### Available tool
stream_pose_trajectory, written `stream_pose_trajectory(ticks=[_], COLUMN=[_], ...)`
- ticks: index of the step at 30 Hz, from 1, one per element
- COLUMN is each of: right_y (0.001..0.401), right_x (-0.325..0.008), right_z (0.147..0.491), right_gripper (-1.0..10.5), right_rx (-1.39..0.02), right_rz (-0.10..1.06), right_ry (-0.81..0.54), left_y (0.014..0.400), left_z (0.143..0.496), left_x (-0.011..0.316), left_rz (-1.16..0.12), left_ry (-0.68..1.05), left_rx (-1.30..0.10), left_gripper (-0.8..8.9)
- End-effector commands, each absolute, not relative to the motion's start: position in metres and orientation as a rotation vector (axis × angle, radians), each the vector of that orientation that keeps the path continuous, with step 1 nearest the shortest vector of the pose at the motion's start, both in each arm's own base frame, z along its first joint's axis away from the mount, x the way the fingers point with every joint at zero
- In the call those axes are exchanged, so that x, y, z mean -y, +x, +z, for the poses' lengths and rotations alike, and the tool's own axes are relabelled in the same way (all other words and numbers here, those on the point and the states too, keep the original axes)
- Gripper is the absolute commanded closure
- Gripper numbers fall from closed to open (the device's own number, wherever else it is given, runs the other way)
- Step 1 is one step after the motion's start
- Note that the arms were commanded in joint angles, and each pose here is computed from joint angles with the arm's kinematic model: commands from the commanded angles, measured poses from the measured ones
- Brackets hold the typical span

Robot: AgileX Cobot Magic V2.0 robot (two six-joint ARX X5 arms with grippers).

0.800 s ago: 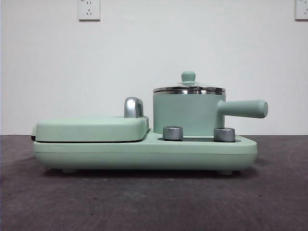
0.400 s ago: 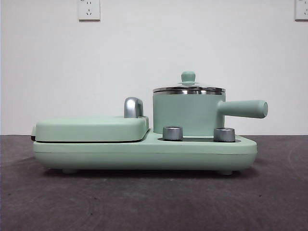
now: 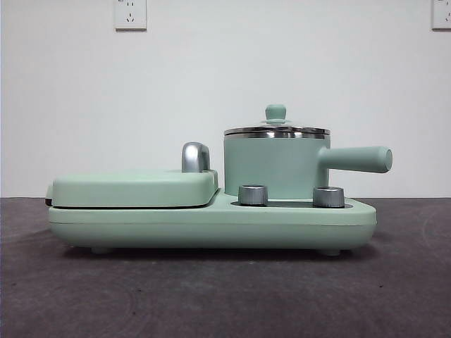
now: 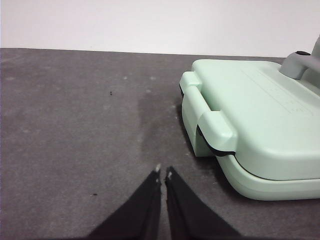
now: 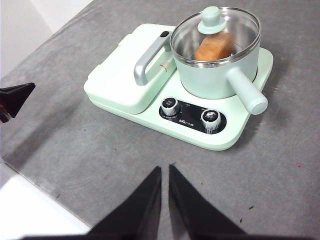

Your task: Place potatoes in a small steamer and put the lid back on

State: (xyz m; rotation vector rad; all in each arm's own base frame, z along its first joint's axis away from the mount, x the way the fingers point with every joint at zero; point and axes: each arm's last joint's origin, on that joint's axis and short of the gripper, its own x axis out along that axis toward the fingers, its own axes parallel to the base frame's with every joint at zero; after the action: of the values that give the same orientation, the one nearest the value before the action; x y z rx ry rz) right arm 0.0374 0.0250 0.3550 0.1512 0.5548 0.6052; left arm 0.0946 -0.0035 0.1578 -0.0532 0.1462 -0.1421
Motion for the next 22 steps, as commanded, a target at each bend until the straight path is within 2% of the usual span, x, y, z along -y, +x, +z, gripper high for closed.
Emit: stream_pose_trajectory(ticks=[1,9,13,17,22], right_y=[0.039,0.038,0.045,0.066,0.088], right_x=[-0.026,-0.025,-0.023,-0.019,-0.005], right_z=[0.357,0.356,0.343,0.308,0.242], right_gripper=[9.3,9.3,9.3,9.3,9.3], right_rx=[-0.543,-0.531,-0.505,-0.367,-0.203], right_rz=[0.614,0.61,0.524,0.432,0.214], right_ry=[0.14,0.144,0.177,0.224,0.202], left_y=[0.095,0.095,0.095,0.095,0.095], left_z=[0.15,0.15,0.15,0.15,0.15], left_x=[0.004,0.004,0.003,0.004,0.003], left_rz=[-0.142,-0.142,-0.141,-0.142,-0.141], left_ry=[-0.045,-0.045,-0.045,-0.045,-0.045], left_rx=[-0.171,-0.171,-0.171,-0.171,-0.171], left_gripper=[7.94,7.94,7.94,7.94,7.94])
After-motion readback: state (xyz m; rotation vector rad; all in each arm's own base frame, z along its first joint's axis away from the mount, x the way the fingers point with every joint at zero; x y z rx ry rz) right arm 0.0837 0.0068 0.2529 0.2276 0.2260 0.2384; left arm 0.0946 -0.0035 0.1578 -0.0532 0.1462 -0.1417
